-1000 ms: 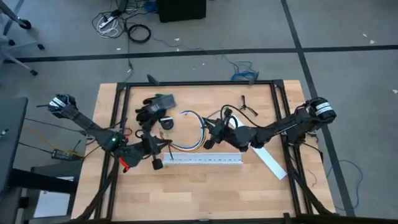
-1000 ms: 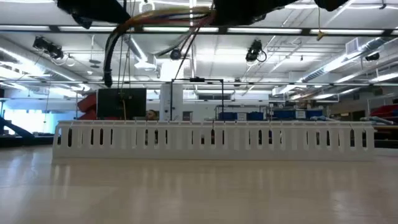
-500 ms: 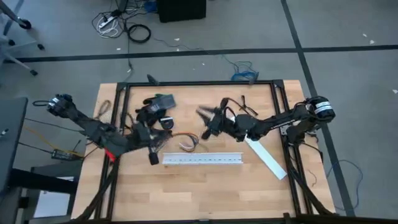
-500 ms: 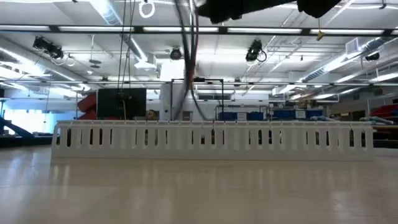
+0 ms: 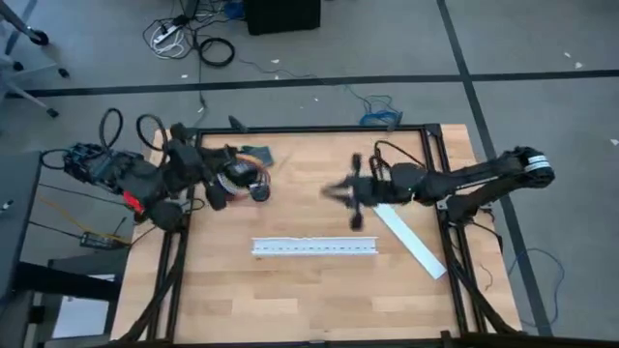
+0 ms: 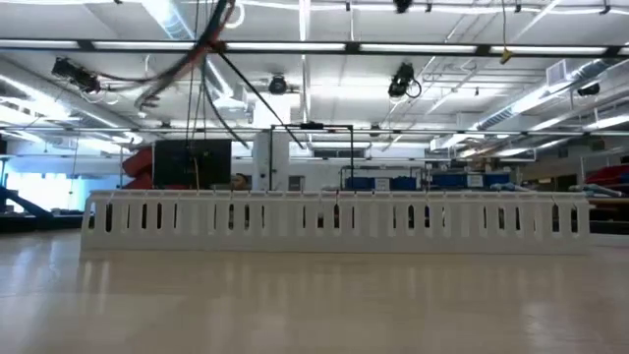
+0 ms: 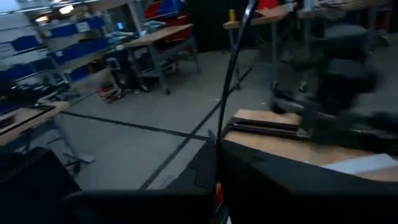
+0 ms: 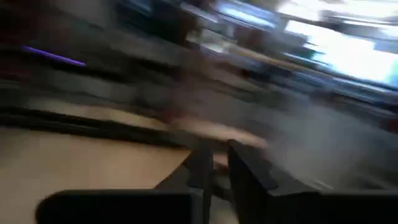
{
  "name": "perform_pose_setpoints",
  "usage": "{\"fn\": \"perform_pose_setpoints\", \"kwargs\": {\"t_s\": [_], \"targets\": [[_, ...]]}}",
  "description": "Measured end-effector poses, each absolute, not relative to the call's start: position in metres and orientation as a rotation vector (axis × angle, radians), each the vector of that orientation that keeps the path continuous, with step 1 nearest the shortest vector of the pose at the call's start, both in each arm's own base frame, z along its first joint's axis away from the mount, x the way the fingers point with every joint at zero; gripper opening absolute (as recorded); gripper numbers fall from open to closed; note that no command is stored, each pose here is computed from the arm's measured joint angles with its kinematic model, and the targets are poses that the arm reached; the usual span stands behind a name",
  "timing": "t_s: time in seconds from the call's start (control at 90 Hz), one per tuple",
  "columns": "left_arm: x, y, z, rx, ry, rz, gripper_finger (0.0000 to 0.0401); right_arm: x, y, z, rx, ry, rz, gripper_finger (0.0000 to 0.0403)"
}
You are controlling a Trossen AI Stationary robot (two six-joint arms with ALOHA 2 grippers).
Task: Ziptie cables
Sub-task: Put the zip tied cable wires into the white cable duct
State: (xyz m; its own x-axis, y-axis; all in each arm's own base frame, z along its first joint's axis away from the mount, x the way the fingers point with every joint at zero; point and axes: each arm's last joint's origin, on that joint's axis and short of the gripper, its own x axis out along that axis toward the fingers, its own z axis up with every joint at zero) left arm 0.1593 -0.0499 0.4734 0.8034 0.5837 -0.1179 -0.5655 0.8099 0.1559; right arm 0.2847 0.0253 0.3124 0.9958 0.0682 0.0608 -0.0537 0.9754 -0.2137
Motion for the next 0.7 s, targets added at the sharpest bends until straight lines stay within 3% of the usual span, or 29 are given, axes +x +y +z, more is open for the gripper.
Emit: {"fn": "perform_pose_setpoints", "kwargs": {"t_s": [0.111, 0.211, 0.578, 0.7], "targets": [[0.170, -0.046, 0.477, 0.082, 0.126, 0.661, 0.0000, 0.298, 0.018, 0.288, -0.200, -0.042, -0.015, 0.0025], [0.180, -0.042, 0.481, 0.089, 0.106, 0.652, 0.0000, 0.316, 0.010, 0.269, -0.197, 0.005, -0.056, 0.0052], [0.185, -0.035, 0.486, 0.086, 0.117, 0.638, 0.0000, 0.359, -0.001, 0.268, -0.160, 0.089, -0.277, 0.0278], [0.185, -0.035, 0.484, 0.101, 0.140, 0.638, 0.0000, 0.366, 0.000, 0.271, -0.144, 0.141, -0.257, 0.0334]]}}
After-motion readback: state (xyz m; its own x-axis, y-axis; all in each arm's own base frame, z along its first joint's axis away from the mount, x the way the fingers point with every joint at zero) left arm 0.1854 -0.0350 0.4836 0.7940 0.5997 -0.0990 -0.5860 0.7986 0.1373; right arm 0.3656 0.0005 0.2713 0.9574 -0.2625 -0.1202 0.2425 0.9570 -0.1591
